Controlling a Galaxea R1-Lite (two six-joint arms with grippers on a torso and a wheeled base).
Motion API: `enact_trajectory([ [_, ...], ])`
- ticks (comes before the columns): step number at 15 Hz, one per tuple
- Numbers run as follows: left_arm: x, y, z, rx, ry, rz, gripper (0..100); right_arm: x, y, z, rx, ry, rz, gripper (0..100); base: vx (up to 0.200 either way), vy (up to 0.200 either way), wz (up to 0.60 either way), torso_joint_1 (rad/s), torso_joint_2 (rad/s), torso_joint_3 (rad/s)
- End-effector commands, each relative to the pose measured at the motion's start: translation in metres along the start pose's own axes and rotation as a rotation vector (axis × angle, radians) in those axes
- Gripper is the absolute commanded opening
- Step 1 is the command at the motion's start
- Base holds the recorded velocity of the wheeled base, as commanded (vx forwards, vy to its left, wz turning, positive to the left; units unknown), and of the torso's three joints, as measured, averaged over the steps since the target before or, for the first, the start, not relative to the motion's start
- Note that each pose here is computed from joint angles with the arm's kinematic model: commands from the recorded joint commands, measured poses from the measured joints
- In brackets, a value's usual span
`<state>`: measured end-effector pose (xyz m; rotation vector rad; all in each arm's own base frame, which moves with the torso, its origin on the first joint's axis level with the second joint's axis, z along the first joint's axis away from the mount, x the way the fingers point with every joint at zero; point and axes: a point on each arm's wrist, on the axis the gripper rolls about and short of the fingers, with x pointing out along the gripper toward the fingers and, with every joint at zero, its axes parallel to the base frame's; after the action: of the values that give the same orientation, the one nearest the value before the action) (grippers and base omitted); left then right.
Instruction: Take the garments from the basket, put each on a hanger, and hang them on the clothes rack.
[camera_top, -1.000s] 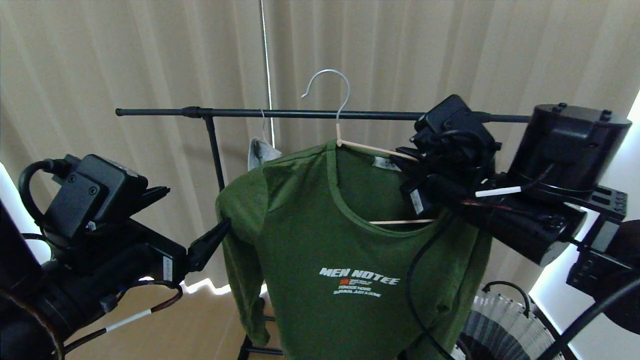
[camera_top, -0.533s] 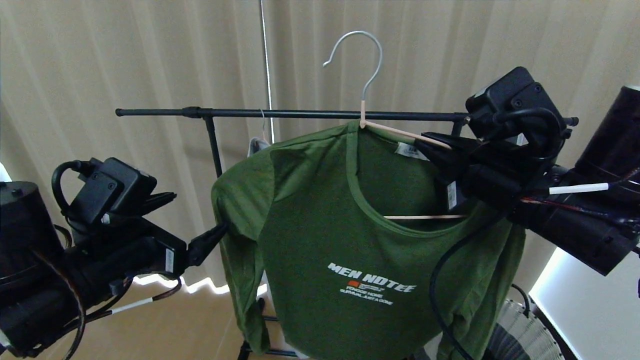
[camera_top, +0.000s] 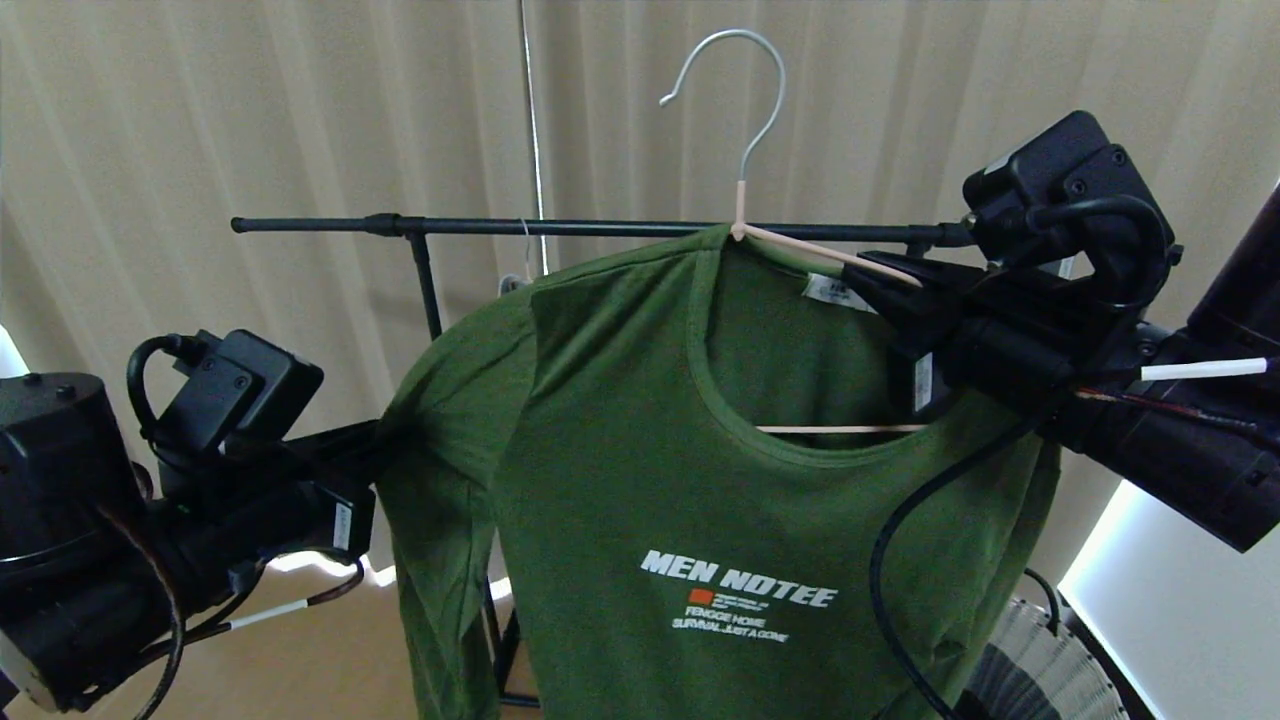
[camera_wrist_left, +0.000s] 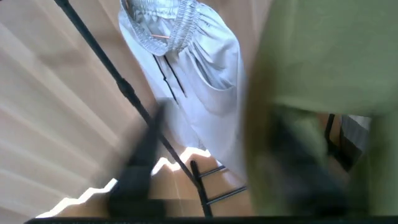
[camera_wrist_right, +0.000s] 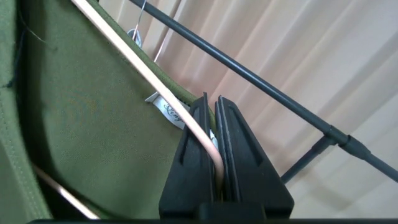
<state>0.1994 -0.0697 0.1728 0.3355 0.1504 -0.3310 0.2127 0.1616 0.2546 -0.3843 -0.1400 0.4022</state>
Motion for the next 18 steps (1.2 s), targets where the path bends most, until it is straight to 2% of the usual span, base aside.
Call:
enact_trajectory([
  [1, -0.003, 0.008, -0.009, -0.002, 0.035, 0.041, 0, 0.001, -0.002, -0.001, -0.002, 0.005, -0.009, 0, 0.000, 0.000, 0.00, 0.000, 0.00, 0.000],
  [4, -0.012, 0.021, -0.031, -0.020, 0.114, 0.116, 0, 0.003, -0.010, -0.006, -0.005, 0.023, -0.040, 0, 0.000, 0.000, 0.00, 0.000, 0.00, 0.000],
  [6, -0.017, 0.028, -0.033, -0.031, 0.120, 0.154, 0, 0.005, -0.010, -0.007, -0.007, 0.028, -0.041, 0, 0.000, 0.000, 0.00, 0.000, 0.00, 0.000],
  [9, -0.022, 0.028, -0.031, -0.036, 0.102, 0.155, 0, 0.006, -0.009, -0.008, -0.009, 0.031, -0.040, 0, 0.000, 0.000, 0.00, 0.000, 0.00, 0.000],
  [10, -0.024, 0.026, -0.030, -0.036, 0.095, 0.148, 100, 0.006, -0.009, -0.008, -0.009, 0.032, -0.039, 0, 0.000, 0.000, 0.00, 0.000, 0.00, 0.000],
  [12, -0.027, 0.025, -0.032, -0.036, 0.096, 0.141, 100, 0.006, -0.009, -0.007, -0.011, 0.032, -0.039, 0, 0.000, 0.000, 0.00, 0.000, 0.00, 0.000],
  [15, -0.039, 0.020, -0.036, -0.034, 0.069, 0.071, 100, 0.005, -0.012, -0.012, -0.021, 0.063, -0.056, 0, 0.000, 0.000, 0.00, 0.000, 0.00, 0.000],
  [17, -0.053, 0.016, -0.038, -0.033, 0.039, 0.042, 100, 0.004, -0.024, -0.024, -0.043, 0.120, -0.098, 0, 0.000, 0.000, 0.00, 0.000, 0.00, 0.000],
  [18, -0.062, 0.015, -0.035, -0.037, 0.004, 0.026, 100, -0.001, -0.039, -0.034, -0.061, 0.186, -0.144, 0, 0.000, 0.000, 0.00, 0.000, 0.00, 0.000],
])
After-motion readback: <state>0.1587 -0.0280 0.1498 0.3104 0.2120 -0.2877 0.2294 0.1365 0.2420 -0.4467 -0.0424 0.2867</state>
